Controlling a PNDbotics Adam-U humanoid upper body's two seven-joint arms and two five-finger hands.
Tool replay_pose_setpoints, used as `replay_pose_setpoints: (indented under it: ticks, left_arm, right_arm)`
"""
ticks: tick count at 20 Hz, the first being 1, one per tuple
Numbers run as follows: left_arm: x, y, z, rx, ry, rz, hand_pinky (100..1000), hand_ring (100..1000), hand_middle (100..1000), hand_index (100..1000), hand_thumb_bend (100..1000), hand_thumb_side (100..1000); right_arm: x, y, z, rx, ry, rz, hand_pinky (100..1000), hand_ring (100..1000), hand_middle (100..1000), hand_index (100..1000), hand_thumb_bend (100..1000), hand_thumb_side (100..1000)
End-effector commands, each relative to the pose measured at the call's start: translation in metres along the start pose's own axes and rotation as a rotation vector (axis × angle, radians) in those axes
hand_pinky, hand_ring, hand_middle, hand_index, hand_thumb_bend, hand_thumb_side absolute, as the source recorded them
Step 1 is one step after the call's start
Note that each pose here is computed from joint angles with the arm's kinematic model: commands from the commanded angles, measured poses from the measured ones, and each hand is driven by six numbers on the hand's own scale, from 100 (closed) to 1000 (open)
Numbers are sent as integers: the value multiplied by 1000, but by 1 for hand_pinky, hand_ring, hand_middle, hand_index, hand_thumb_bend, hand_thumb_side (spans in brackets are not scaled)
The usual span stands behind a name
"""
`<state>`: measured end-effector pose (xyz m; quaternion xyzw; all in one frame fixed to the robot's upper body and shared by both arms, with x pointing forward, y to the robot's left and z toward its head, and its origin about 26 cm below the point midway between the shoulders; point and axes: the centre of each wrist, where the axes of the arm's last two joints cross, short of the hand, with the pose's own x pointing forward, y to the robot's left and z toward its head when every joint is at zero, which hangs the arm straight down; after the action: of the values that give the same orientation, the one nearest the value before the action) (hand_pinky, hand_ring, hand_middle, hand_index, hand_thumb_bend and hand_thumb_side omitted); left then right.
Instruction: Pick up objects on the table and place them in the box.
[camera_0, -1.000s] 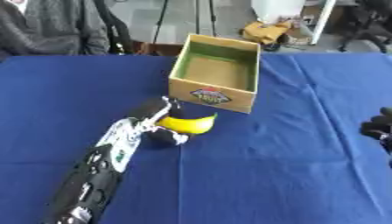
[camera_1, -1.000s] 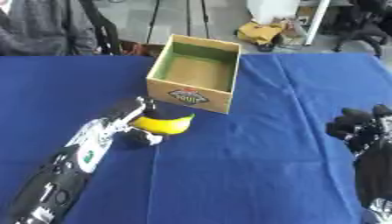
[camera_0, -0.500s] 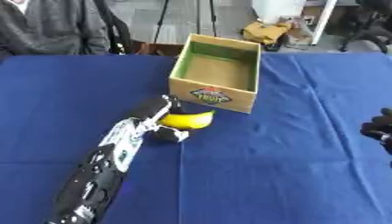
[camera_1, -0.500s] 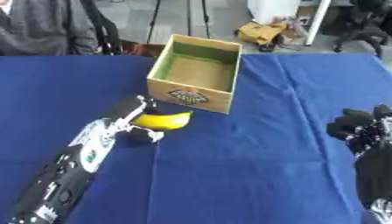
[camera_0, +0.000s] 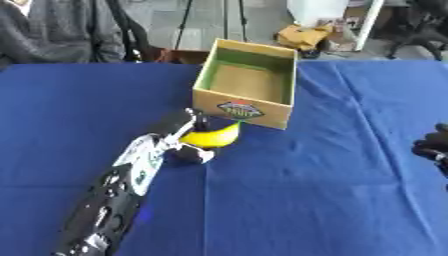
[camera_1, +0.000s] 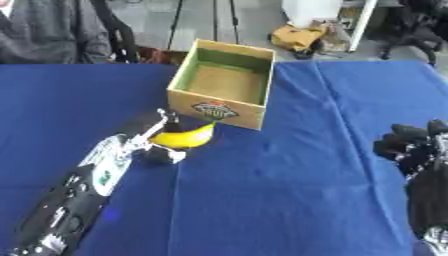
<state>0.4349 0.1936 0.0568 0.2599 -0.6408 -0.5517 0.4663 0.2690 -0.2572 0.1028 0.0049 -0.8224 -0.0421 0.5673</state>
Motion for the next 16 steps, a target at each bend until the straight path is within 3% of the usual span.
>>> replay_pose_setpoints:
  ticks: [1, 7, 16]
  left_arm:
    - [-1, 6, -1, 12, 8, -3, 681, 617, 603, 580, 217, 274]
    - [-1, 9, -1, 30, 9, 12, 676, 603, 585, 551, 127, 270]
    - [2, 31, 1, 64, -24, 8, 676, 597, 577, 543, 101, 275]
  right_arm:
    - [5, 0, -3, 7, -23, 6, 682, 611, 552, 667, 100, 903]
    - [4, 0, -3, 7, -22, 6, 682, 611, 552, 667, 100, 903]
    - [4, 0, -3, 5, -21, 7, 682, 611, 552, 667, 100, 903]
